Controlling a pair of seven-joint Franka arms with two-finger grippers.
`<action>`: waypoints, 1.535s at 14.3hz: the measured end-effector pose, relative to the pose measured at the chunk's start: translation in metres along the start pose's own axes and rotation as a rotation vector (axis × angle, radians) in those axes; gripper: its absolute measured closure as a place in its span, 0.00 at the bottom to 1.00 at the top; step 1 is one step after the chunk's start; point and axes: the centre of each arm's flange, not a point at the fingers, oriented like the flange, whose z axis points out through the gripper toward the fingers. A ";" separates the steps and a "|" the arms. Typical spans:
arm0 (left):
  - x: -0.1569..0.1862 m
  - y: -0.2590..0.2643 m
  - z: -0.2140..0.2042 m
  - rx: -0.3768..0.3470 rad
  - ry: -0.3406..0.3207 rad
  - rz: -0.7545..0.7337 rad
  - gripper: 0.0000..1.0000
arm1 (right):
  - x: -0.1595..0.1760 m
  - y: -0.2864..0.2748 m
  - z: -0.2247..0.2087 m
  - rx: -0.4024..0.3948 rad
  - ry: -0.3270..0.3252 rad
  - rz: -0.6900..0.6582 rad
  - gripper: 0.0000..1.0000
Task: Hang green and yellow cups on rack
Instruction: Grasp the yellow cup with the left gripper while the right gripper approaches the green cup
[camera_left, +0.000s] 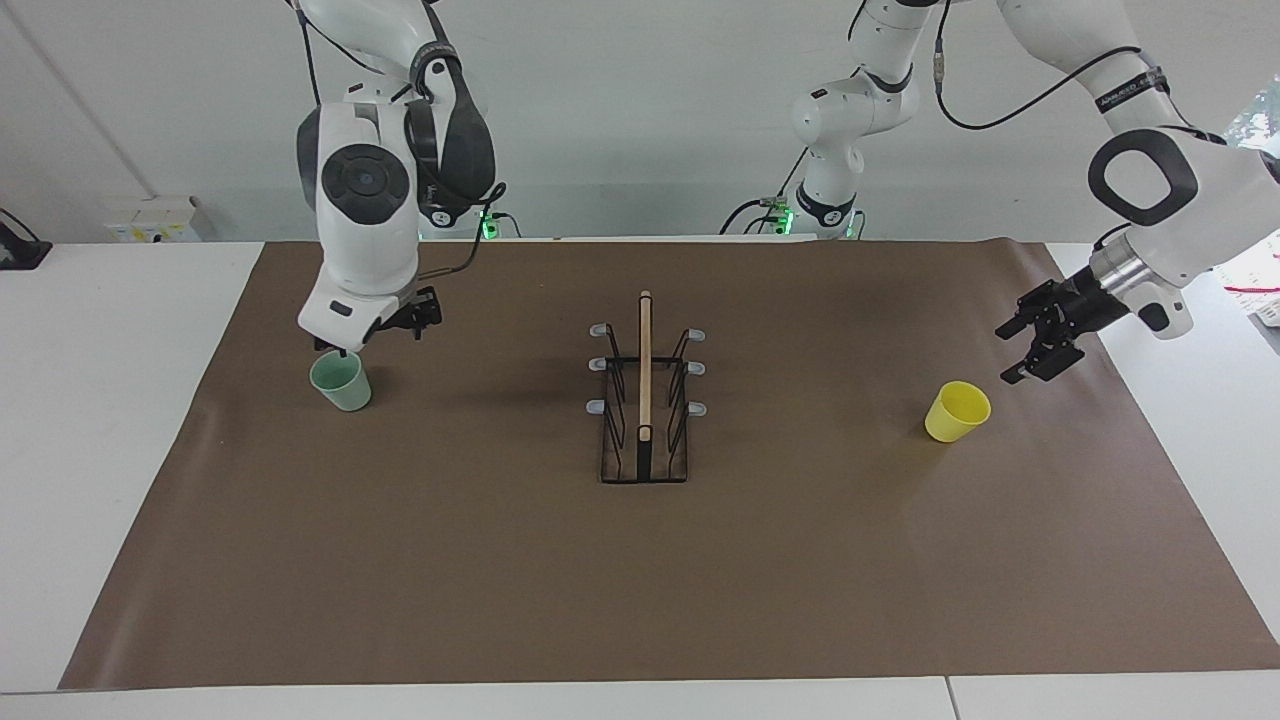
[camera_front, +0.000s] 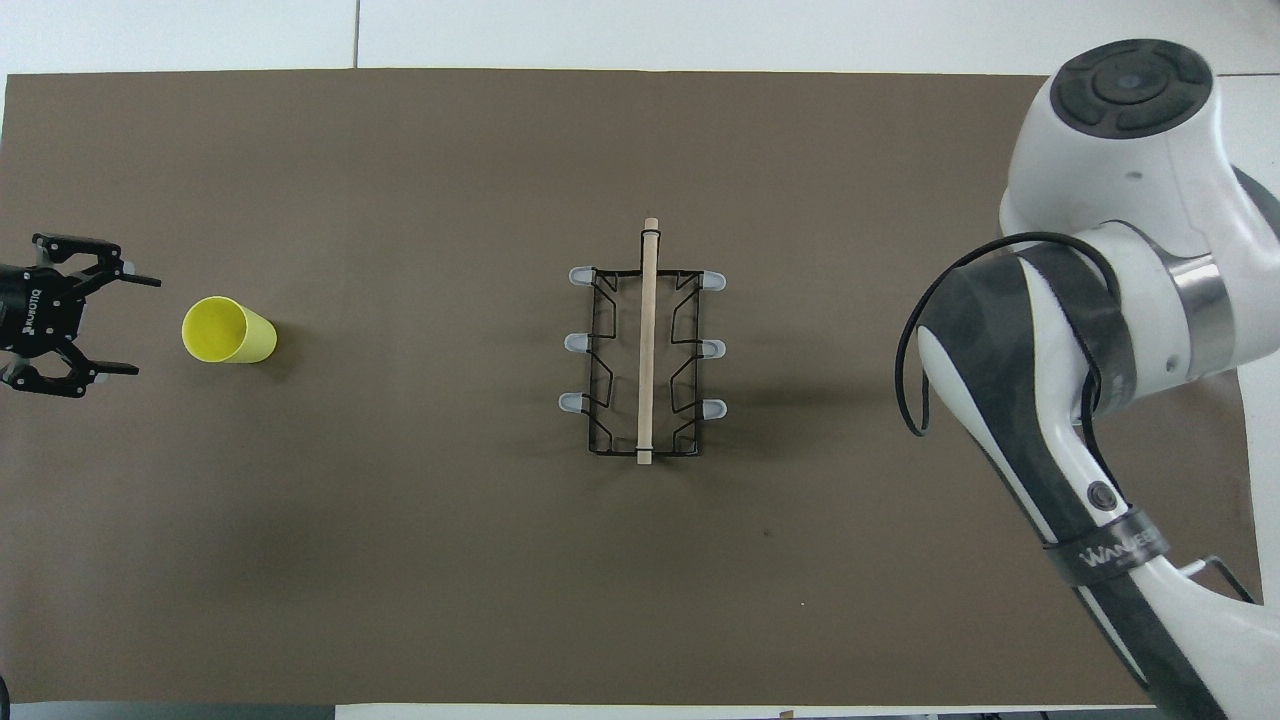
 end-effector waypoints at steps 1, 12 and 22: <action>0.017 -0.001 0.012 -0.025 -0.026 -0.061 0.00 | 0.000 -0.007 0.006 -0.037 -0.030 -0.087 0.00; 0.095 -0.042 0.097 -0.091 -0.114 -0.319 0.00 | 0.045 -0.098 0.089 -0.249 -0.391 -0.806 0.00; 0.053 -0.022 0.142 -0.149 -0.141 -0.403 0.00 | 0.042 -0.117 0.156 -0.413 -0.454 -0.986 0.00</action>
